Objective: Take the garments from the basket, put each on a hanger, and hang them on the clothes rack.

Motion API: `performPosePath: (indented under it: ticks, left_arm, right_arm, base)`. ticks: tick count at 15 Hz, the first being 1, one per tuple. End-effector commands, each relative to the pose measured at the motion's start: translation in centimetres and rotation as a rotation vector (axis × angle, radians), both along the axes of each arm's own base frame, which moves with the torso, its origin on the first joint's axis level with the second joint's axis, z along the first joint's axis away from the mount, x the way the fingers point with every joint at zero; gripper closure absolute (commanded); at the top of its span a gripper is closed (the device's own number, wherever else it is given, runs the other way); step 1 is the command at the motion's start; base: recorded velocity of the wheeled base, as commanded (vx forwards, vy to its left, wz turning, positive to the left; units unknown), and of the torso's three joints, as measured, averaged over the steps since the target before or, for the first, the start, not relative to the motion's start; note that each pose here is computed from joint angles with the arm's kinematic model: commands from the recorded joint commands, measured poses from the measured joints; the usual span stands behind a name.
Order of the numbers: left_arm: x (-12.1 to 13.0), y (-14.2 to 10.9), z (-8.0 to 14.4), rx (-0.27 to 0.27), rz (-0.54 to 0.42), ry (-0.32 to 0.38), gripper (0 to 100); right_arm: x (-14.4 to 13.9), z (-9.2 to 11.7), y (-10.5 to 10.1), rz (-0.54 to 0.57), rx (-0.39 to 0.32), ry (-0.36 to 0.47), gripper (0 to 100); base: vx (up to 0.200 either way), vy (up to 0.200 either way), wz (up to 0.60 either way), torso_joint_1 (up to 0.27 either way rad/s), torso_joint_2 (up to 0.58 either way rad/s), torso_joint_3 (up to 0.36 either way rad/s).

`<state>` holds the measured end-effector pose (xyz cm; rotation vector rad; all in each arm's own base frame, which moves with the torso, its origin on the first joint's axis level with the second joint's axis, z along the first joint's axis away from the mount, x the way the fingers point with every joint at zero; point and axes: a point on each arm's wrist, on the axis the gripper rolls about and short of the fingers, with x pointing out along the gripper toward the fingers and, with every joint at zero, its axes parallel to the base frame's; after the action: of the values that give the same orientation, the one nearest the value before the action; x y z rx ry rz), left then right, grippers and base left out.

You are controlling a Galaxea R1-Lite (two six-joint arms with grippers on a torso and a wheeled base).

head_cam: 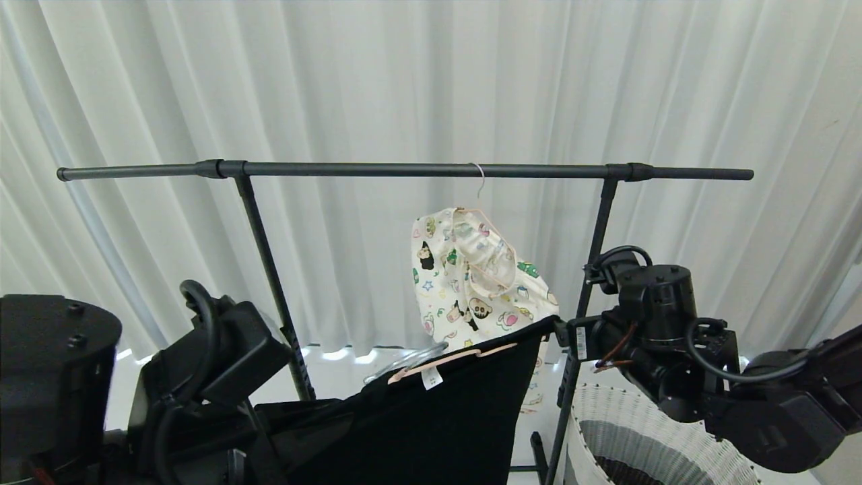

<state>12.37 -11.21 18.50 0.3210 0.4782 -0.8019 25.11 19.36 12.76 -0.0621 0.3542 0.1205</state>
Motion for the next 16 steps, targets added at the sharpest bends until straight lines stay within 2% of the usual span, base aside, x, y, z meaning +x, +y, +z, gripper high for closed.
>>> performPosePath:
  ticks: [1, 4, 7, 9, 12, 14, 16]
  left_arm:
    - [0.5, -0.5, -0.6, 0.028, 0.010, 0.022, 100]
    - [1.2, -0.4, -0.9, 0.046, 0.046, 0.035, 100]
    - [1.8, -0.1, -1.2, 0.051, 0.083, 0.047, 100]
    - [1.7, 0.0, -1.0, 0.036, 0.080, 0.046, 100]
    - [1.7, -0.2, -0.6, 0.005, 0.072, 0.014, 100]
    - [1.8, -0.4, -0.1, -0.064, 0.037, 0.002, 100]
    - [1.4, -0.2, 0.4, -0.113, -0.005, 0.003, 100]
  right_arm:
    - [-0.2, 1.6, -0.1, 0.011, 0.037, -0.038, 0]
    - [-2.4, 4.9, -1.8, 0.203, 0.074, -0.009, 0]
    - [-3.4, 6.3, -2.7, 0.226, 0.058, -0.038, 0]
    - [-4.6, 7.4, -3.3, 0.330, 0.060, -0.036, 0]
    - [-5.5, 8.3, -3.7, 0.443, 0.072, -0.036, 0]
    - [-6.6, 8.7, -4.2, 0.575, 0.068, -0.006, 0]
    - [-6.6, 8.5, -4.4, 0.581, 0.048, 0.027, 0]
  base:
    - [0.000, 0.000, 0.00, 0.000, 0.00, 0.000]
    - [0.000, 0.000, 0.00, 0.000, 0.00, 0.000]
    - [0.000, 0.000, 0.00, 0.000, 0.00, 0.000]
    - [0.000, 0.000, 0.00, 0.000, 0.00, 0.000]
    - [0.000, 0.000, 0.00, 0.000, 0.00, 0.000]
    - [0.000, 0.000, 0.00, 0.000, 0.00, 0.000]
    - [0.000, 0.000, 0.00, 0.000, 0.00, 0.000]
